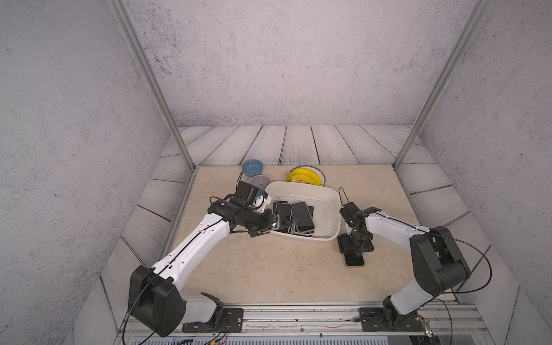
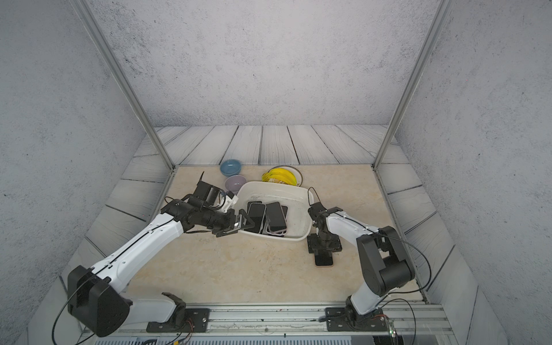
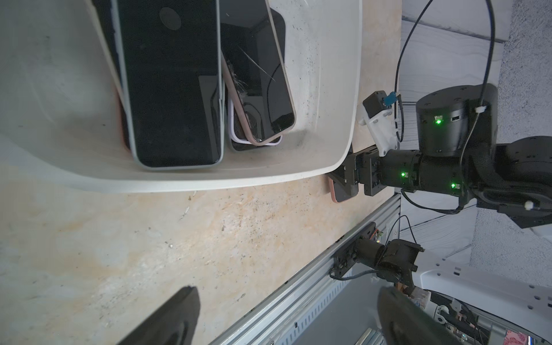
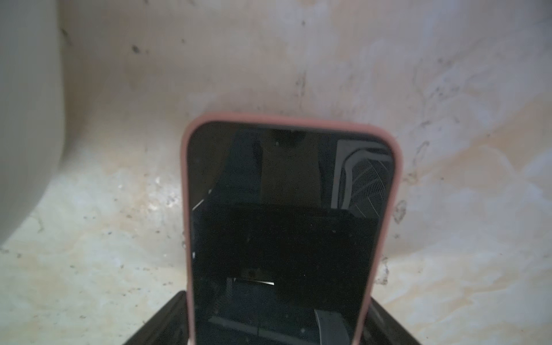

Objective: Take the phone out of the storage box
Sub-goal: Place the phone at the center of the board.

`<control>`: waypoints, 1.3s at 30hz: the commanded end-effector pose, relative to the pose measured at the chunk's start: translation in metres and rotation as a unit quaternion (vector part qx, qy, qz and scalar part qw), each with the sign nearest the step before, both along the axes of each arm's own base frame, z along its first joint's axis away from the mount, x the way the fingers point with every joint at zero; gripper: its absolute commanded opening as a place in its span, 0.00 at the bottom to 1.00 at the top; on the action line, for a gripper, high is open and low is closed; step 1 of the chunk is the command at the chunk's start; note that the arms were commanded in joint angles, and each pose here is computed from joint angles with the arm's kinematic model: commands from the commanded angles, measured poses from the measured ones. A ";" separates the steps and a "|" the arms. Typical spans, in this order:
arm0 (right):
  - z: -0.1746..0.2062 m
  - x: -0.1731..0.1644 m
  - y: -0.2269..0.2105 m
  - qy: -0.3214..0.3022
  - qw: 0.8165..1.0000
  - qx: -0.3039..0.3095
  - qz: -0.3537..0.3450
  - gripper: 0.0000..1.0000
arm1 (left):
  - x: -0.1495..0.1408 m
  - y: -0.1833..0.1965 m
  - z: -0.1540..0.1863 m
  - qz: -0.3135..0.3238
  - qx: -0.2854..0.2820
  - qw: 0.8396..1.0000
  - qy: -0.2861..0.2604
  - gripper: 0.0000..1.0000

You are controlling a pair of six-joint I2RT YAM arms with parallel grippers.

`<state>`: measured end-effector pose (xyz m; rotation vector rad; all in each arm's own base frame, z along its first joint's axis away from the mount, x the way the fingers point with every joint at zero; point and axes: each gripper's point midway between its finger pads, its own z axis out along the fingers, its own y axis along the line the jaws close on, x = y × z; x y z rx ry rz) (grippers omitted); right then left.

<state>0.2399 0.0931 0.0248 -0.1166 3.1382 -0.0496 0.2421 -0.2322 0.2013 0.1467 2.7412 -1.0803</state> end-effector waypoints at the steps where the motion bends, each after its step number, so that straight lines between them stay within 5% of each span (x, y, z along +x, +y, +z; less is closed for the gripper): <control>1: -0.007 -0.009 -0.002 0.020 1.000 -0.001 0.001 0.85 | -0.009 0.005 0.000 -0.012 0.015 1.000 0.002 0.99; 12: 0.004 -0.023 -0.011 0.023 1.000 -0.012 -0.018 0.96 | -0.003 0.008 0.001 -0.004 0.024 1.000 -0.002 0.99; 20: 0.128 0.011 -0.023 -0.140 0.989 -0.016 -0.042 1.00 | 0.000 0.026 0.002 0.012 0.065 0.998 -0.020 0.98; 25: 0.191 0.049 0.010 -0.229 0.969 0.080 -0.048 1.00 | 0.001 0.051 -0.010 0.041 0.132 0.990 -0.020 0.99; 32: 0.189 0.082 0.063 -0.172 0.968 0.170 -0.067 1.00 | 0.027 0.068 0.001 0.023 0.214 0.973 -0.085 1.00; 39: 0.182 0.082 0.070 -0.178 0.962 0.194 -0.066 1.00 | 0.067 0.041 -0.006 -0.074 0.294 0.947 -0.109 1.00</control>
